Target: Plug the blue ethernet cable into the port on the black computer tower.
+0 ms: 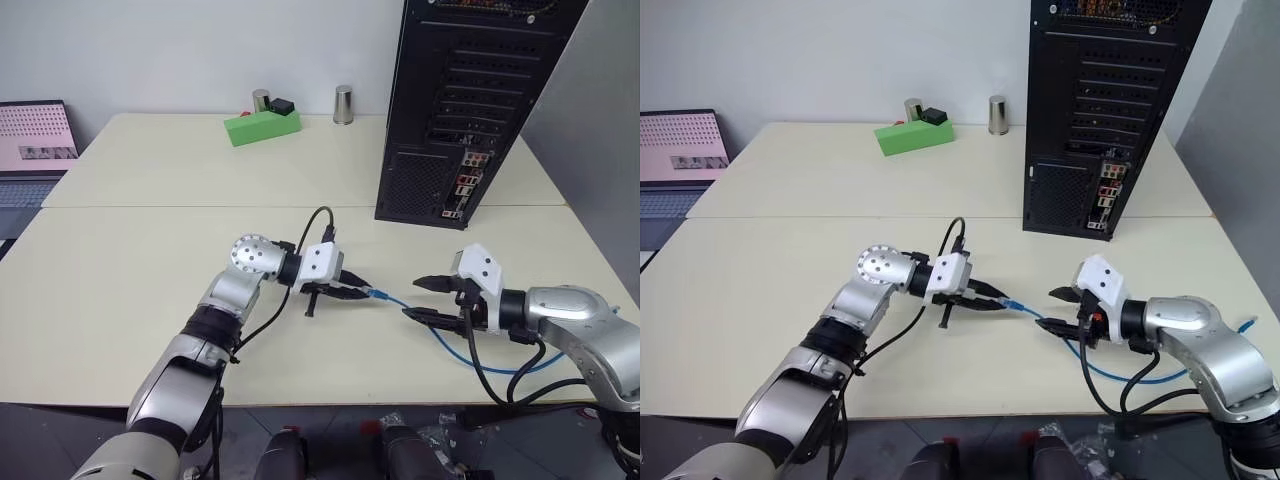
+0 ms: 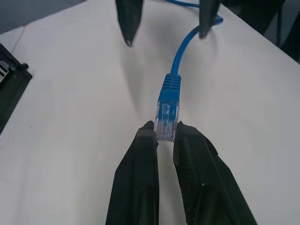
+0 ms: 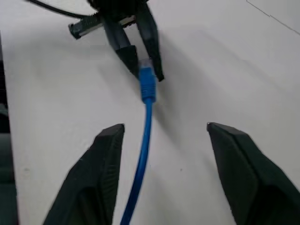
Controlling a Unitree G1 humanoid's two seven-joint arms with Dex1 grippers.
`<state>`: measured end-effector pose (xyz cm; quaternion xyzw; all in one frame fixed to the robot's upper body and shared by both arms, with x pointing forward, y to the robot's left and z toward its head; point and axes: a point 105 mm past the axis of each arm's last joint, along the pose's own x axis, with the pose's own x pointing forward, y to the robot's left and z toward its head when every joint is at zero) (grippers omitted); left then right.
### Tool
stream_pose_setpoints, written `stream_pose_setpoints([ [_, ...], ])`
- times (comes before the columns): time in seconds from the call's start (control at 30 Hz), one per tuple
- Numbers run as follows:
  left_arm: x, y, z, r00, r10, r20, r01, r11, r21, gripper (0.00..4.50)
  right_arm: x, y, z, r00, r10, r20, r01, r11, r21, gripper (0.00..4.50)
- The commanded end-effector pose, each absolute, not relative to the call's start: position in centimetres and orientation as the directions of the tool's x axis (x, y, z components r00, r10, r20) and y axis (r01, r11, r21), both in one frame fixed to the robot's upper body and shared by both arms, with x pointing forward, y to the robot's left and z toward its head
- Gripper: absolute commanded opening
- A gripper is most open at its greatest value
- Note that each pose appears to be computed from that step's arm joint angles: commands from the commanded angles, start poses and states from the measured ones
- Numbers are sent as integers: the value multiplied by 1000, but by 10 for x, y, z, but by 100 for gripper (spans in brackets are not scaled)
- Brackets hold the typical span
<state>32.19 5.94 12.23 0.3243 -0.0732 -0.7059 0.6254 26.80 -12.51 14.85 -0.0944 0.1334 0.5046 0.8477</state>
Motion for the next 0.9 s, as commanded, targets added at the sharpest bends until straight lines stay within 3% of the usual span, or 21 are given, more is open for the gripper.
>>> stream_pose_setpoints([
  [0.03,317,64,139,48,-959,-278,684,-172,709,26,262,-120,157,438,870,-224,-875,470,115,333],
  [0.3,312,75,138,118,-983,-138,461,-69,885,26,262,-91,141,422,900,-105,-823,429,373,333],
  [0.7,308,69,141,93,-991,-97,370,-55,927,25,265,-71,140,399,915,-54,-814,380,438,333],
  [0.9,307,70,141,90,-991,-98,361,-59,931,25,265,-70,141,400,916,-44,-813,376,445,210],
])
